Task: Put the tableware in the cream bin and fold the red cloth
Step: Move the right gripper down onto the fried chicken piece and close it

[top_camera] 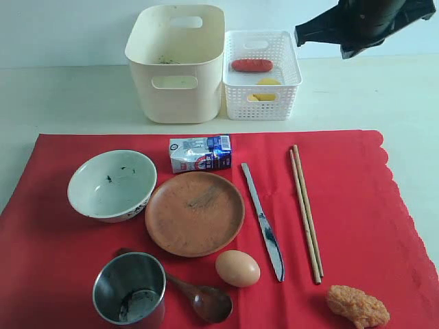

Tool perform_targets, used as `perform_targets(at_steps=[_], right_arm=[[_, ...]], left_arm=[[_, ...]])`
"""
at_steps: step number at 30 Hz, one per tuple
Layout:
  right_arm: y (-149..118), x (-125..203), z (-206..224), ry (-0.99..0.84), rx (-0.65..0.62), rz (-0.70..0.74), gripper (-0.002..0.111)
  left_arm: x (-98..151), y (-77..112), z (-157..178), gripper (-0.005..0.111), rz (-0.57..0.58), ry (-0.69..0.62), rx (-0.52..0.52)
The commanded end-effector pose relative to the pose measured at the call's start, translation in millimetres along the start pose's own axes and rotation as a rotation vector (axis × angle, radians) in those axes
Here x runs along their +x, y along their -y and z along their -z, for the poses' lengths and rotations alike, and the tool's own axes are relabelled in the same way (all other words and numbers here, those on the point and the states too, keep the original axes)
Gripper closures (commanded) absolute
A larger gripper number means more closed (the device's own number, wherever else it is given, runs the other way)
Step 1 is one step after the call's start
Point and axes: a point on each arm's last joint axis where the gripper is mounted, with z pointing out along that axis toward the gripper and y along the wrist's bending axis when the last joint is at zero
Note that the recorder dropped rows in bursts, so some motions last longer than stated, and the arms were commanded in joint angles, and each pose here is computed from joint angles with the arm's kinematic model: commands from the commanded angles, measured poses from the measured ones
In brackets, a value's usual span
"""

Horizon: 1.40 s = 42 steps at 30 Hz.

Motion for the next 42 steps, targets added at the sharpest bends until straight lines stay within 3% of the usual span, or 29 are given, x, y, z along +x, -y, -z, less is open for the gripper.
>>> perform_targets(at_steps=[1,6,19,28,35,42], right_arm=[[8.6,24.7,16.9,-0.032,-0.025,-0.026,0.108],[11.9,61.7,32.4,-0.08,-0.068,-0.046,0.108],[-31.8,181.0,54.2,-0.278,-0.22,0.189,0.108],[-46.4,232.4,54.0,-0.423,-0.243,0.291,0.107],[-51.0,245.5,49.8,-0.403,-0.273,0.266,0.084],[-47.4,249.4,44.2,-0.381,-0.241,0.232,0.051]], left_arm=[[-0.4,0.0,0.4,0.104,0.009,0.006,-0.001],[-0.4,0.0,0.4,0.104,0.009,0.006,-0.001],[-0.4,0.0,0.4,0.104,0.009,0.006,-0.001],[-0.4,0.0,0.4,0.104,0.009,0.006,-0.001],[-0.4,0.0,0.4,0.104,0.009,0.006,-0.001],[-0.4,0.0,0.4,0.104,0.009,0.006,-0.001]])
